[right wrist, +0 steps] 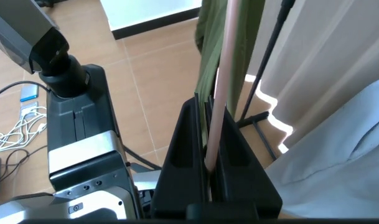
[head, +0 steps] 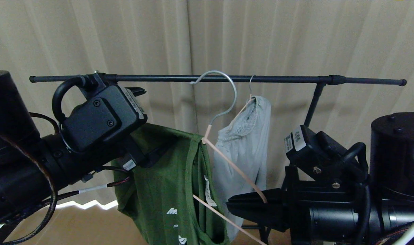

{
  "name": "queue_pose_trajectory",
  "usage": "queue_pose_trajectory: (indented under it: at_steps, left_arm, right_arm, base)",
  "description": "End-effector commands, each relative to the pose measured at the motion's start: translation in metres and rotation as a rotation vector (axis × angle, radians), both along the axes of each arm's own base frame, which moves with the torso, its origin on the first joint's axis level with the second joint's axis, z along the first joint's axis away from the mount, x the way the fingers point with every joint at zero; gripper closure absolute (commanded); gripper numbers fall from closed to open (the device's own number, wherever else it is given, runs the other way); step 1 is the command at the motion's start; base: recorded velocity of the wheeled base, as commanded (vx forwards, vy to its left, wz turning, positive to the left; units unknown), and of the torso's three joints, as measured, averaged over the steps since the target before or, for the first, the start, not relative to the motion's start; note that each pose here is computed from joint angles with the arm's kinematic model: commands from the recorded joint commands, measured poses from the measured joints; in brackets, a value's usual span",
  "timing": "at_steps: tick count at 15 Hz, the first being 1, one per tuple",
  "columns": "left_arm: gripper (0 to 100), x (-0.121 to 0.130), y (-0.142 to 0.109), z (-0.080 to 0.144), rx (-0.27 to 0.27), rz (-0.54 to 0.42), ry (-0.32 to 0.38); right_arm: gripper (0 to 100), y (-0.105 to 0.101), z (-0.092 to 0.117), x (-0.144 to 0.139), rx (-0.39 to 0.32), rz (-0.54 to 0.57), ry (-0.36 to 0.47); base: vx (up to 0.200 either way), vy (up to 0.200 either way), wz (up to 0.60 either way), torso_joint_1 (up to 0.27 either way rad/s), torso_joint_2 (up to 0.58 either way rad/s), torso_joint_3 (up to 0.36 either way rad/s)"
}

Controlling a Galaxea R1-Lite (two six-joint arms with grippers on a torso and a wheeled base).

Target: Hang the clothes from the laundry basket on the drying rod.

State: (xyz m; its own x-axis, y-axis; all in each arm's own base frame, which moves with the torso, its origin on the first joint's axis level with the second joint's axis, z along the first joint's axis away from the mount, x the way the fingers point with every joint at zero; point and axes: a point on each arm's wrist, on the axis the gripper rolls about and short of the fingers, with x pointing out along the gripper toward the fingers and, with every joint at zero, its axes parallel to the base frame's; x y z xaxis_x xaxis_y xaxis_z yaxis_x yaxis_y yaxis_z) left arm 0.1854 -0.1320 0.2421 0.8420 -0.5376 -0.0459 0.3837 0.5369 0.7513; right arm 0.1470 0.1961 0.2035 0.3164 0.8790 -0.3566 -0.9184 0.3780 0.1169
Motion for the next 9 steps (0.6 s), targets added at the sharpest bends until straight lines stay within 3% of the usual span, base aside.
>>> queue_pose_trajectory:
  at_steps: [1,2,9]
  left_arm:
    - [0,0.0006,-0.0004,-0.0012,0.002,-0.001,0.004]
    - [100,0.0006,-0.0004,-0.0012,0.002,-0.001,0.004]
    - [100,0.0014,-0.001,-0.0027,0.006,-0.001,0.009]
  right_arm:
    - [100,0.0008,-0.001,0.0005,-0.003,0.001,0.003]
    - [100,0.0008,-0.001,0.0005,-0.003,0.001,0.003]
    - [100,0.0015,-0.001,0.001,0.002,0.0,0.001]
  base:
    - [0.0,0.0,0.0,0.0,0.0,0.0]
    - [0.0,0.0,0.0,0.0,0.0,0.0]
    - [0.0,0.0,0.0,0.0,0.0,0.0]
